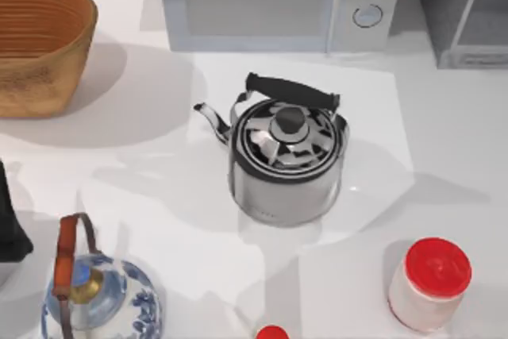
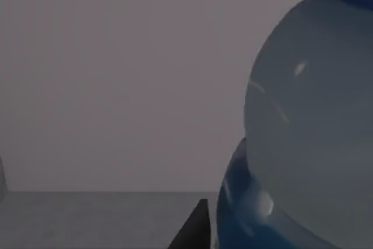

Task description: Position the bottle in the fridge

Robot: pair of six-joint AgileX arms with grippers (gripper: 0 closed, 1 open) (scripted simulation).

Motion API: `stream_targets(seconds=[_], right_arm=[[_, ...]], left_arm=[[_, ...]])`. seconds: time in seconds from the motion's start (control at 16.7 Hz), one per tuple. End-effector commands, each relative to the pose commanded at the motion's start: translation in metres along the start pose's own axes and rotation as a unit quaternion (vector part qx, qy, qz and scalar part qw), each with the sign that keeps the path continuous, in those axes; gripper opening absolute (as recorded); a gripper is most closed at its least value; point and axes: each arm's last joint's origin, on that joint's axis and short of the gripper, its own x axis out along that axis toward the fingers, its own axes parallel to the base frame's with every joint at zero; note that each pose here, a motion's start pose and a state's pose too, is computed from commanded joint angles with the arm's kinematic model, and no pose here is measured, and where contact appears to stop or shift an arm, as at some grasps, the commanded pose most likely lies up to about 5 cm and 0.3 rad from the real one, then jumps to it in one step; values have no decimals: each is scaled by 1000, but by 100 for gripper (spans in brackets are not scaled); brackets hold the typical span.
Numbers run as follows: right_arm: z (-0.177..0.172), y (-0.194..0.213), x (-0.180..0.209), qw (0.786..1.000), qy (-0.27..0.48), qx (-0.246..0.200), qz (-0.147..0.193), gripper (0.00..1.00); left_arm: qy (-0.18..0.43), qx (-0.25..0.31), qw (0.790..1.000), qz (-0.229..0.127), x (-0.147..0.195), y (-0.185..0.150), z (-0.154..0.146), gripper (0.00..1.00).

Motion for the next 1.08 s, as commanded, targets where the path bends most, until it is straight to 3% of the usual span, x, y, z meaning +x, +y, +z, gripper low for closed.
stream_targets(seconds=[0.72,1.08], right_arm=[[0,0,0,1000,0,0,0,98],[0,0,0,1000,0,0,0,100]], left_arm=[[0,0,1000,0,0,0,0,100],[0,0,1000,0,0,0,0,100]])
